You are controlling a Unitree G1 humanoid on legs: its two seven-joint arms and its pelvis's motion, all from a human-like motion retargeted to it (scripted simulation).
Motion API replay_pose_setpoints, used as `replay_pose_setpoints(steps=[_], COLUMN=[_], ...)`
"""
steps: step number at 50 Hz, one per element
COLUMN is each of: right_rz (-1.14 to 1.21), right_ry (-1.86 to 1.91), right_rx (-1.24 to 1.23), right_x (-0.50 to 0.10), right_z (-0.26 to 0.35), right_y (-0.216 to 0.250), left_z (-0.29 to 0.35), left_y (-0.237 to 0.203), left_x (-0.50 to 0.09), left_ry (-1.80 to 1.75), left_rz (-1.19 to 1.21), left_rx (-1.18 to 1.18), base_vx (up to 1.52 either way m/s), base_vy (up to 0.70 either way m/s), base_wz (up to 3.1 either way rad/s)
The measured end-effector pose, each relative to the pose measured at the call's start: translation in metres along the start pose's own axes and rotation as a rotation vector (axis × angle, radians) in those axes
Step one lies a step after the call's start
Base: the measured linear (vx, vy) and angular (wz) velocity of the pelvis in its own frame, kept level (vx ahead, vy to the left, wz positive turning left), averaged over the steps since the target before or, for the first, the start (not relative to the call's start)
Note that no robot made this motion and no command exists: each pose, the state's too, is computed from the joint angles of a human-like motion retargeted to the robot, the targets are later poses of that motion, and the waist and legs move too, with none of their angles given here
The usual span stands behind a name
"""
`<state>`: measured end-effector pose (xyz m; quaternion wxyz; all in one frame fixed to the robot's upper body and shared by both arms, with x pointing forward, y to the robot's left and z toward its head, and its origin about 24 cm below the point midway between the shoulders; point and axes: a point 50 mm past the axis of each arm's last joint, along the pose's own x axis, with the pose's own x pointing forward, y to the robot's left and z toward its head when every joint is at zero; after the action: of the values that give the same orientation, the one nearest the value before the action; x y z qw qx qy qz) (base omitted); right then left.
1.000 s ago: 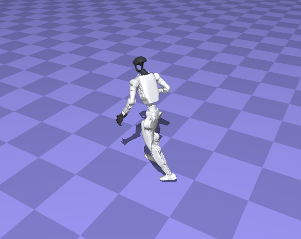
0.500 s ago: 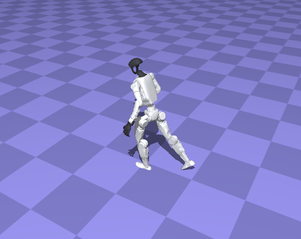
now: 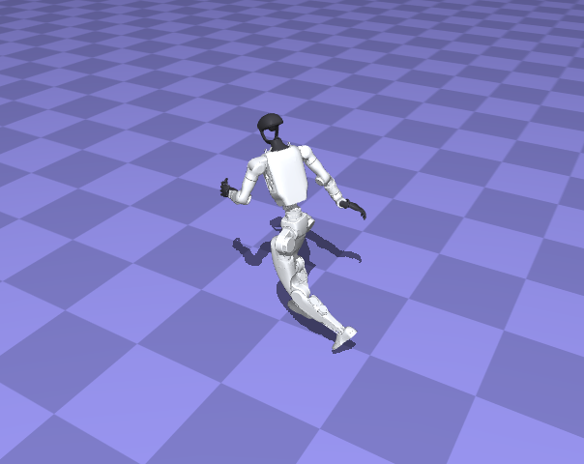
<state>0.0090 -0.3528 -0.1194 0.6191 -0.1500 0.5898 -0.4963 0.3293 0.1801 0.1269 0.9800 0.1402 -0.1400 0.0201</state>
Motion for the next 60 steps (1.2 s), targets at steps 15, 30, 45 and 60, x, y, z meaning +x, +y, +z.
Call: replay_pose_setpoints(steps=[15,30,45,60], right_rz=[0.803,0.652,0.665,1.093], right_ry=[-1.086,-1.940,-0.293,-1.447], right_rx=[-0.279,0.453,-0.740,-0.052], right_x=[-0.189,-0.325,-0.054,-0.294], right_z=[0.182,0.235,0.020,0.189], right_y=[0.125,-0.009,0.092,0.110], left_z=[-0.161,-0.211,0.052,-0.195], left_y=[0.100,0.061,-0.072,0.082], left_x=[-0.230,-0.237,-0.019,-0.328], left_ry=[0.969,1.332,-0.333,1.434], left_rz=[0.221,0.913,-0.421,0.523], left_rx=[0.107,-0.257,0.267,-0.096], base_vx=[1.10,1.06,1.03,0.85], base_vy=[0.13,0.21,-0.29,-0.04], base_wz=[-0.40,1.02,0.47,-2.11])
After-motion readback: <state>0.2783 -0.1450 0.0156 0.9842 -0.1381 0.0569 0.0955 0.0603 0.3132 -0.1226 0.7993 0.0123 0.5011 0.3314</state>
